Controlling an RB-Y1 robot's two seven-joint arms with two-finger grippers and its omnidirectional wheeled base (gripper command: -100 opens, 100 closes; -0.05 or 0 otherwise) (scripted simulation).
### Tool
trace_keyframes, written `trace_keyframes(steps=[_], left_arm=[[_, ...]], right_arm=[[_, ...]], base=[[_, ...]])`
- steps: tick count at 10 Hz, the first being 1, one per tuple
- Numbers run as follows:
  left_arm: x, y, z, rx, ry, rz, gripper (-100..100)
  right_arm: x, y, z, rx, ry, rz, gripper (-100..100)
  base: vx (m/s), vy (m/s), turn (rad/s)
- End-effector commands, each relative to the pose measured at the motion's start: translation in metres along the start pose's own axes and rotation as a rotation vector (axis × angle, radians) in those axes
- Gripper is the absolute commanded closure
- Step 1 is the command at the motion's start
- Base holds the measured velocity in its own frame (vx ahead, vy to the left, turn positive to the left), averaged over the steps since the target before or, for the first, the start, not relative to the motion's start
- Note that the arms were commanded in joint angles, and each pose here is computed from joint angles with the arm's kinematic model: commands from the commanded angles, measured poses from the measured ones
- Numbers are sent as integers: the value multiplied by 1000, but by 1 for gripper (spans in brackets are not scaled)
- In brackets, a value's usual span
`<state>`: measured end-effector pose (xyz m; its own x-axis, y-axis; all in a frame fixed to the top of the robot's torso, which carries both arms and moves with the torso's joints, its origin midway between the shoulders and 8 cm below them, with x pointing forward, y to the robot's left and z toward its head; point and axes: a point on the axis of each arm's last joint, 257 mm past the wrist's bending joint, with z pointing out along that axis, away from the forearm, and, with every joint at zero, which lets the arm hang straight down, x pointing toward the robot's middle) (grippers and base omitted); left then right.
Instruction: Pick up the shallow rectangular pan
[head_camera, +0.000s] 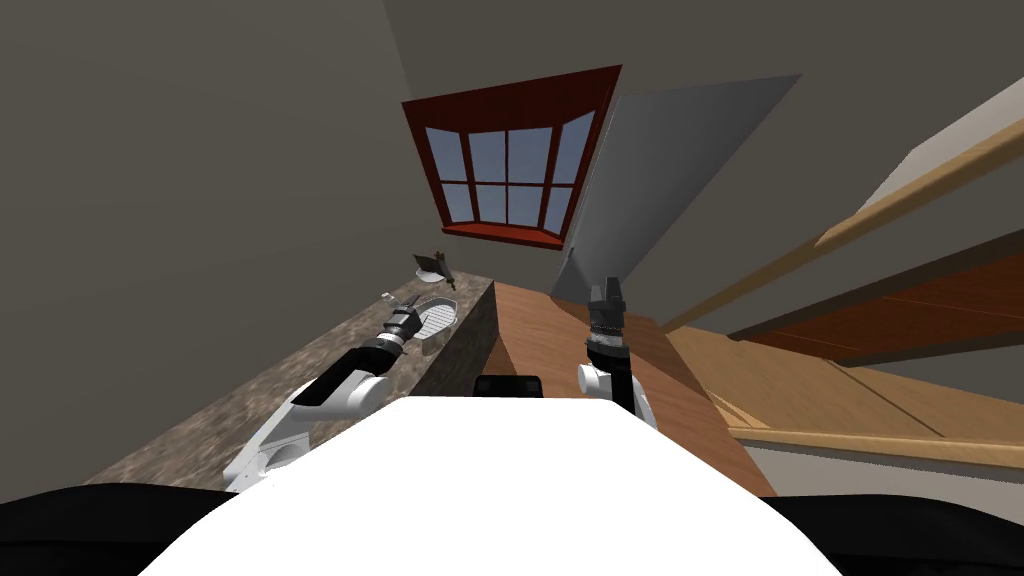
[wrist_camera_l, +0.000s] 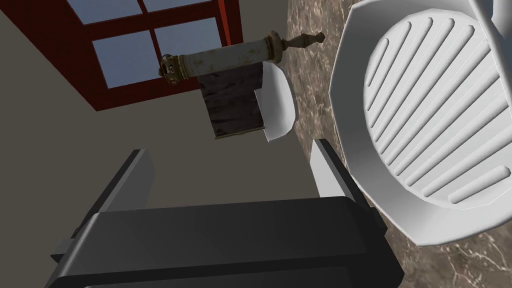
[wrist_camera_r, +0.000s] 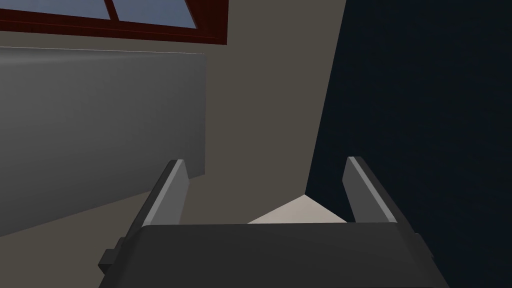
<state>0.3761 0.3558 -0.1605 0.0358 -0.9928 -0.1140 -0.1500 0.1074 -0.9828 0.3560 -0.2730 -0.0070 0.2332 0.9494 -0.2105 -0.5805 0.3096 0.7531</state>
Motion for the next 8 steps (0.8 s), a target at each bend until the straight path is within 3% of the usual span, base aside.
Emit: trace_keyframes(steps=[1, 3, 8], left_arm=[[-4, 11, 0, -51, 3, 13, -100], [-4, 18, -1, -78, 1, 13, -100], [-18, 56, -9, -241, 4, 47, -100]], right_arm=[[0, 0, 0, 0, 0, 0, 0], [0, 0, 0, 0, 0, 0, 0], [0, 0, 0, 0, 0, 0, 0]], base=[[-12, 17, -68], [-7, 12, -13], [-12, 15, -50]])
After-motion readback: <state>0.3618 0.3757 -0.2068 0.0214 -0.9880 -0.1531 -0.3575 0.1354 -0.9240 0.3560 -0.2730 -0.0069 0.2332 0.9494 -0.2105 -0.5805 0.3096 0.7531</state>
